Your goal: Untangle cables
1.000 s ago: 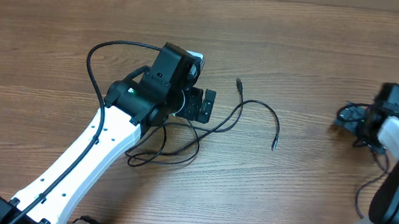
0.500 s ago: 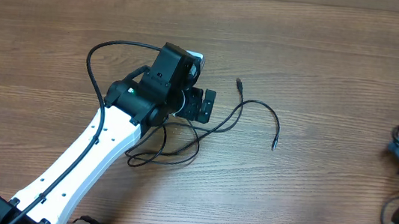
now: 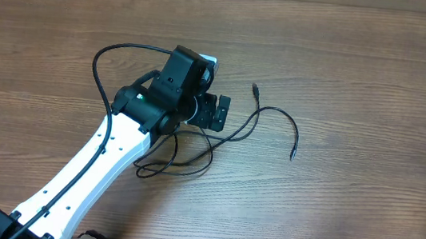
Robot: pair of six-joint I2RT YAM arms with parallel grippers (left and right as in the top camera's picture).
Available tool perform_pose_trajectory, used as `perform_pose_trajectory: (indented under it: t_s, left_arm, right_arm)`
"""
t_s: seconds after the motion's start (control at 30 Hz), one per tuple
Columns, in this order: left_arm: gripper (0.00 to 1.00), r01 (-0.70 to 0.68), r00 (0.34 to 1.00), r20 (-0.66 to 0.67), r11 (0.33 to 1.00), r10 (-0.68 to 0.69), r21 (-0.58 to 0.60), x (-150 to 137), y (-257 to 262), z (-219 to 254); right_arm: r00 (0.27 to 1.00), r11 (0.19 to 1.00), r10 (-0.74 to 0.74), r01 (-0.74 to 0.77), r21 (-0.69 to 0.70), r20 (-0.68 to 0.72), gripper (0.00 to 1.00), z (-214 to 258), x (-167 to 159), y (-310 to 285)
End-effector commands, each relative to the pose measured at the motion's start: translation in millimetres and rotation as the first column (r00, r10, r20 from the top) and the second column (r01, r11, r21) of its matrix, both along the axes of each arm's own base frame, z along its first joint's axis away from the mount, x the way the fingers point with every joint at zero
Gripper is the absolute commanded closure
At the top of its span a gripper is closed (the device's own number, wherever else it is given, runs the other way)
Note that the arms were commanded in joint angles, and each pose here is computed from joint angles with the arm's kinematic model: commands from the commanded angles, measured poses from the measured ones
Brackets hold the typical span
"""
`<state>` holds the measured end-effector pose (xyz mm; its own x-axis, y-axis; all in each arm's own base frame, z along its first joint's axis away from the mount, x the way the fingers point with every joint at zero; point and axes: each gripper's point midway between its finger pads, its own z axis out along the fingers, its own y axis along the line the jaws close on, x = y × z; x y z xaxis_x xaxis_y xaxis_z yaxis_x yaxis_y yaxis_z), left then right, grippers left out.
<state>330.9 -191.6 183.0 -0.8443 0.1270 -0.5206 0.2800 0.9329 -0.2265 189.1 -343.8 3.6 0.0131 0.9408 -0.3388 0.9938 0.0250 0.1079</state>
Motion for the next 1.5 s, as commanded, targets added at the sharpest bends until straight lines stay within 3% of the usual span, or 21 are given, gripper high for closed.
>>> perform_pose_trajectory:
  t_s: [0.0,0.2,0.4,0.6,0.8,1.03,1.23,1.47]
  left_arm:
    - [0.0,-0.002,1.0,0.012,1.0,0.002,0.003,3,-1,3]
    - [0.0,-0.002,1.0,0.011,1.0,0.002,0.003,3,-1,3]
    - [0.0,-0.002,1.0,0.012,1.0,0.002,0.003,3,-1,3]
    - [0.0,-0.002,1.0,0.012,1.0,0.002,0.003,3,-1,3]
    - [0.0,-0.003,1.0,0.012,1.0,0.002,0.003,3,-1,3]
    - [0.0,-0.002,1.0,0.012,1.0,0.002,0.003,3,-1,3]
    - [0.0,-0.003,1.0,0.012,1.0,0.002,0.003,3,-1,3]
    - [0.0,-0.002,1.0,0.011,1.0,0.002,0.003,3,-1,3]
  right_arm:
    - [0.982,0.978,-0.186,0.182,0.099,0.033,0.0,-17,-24,6]
    - [0.968,0.968,-0.195,0.165,0.187,0.156,0.0,-16,-17,9]
    - [0.942,0.973,-0.031,-0.048,0.224,0.335,0.0,-4,19,22]
    - [0.761,0.919,0.216,-0.37,0.135,0.612,0.0,47,67,49]
    - [0.688,0.869,0.404,-0.495,-0.017,0.603,0.0,100,86,75]
    - [0.541,0.729,0.604,-0.671,-0.132,0.586,0.0,150,129,151]
    - [0.449,0.591,0.707,-0.8,-0.106,0.547,0.0,148,153,221]
    - [0.383,0.448,0.79,-0.894,-0.025,0.479,0.0,131,155,288]
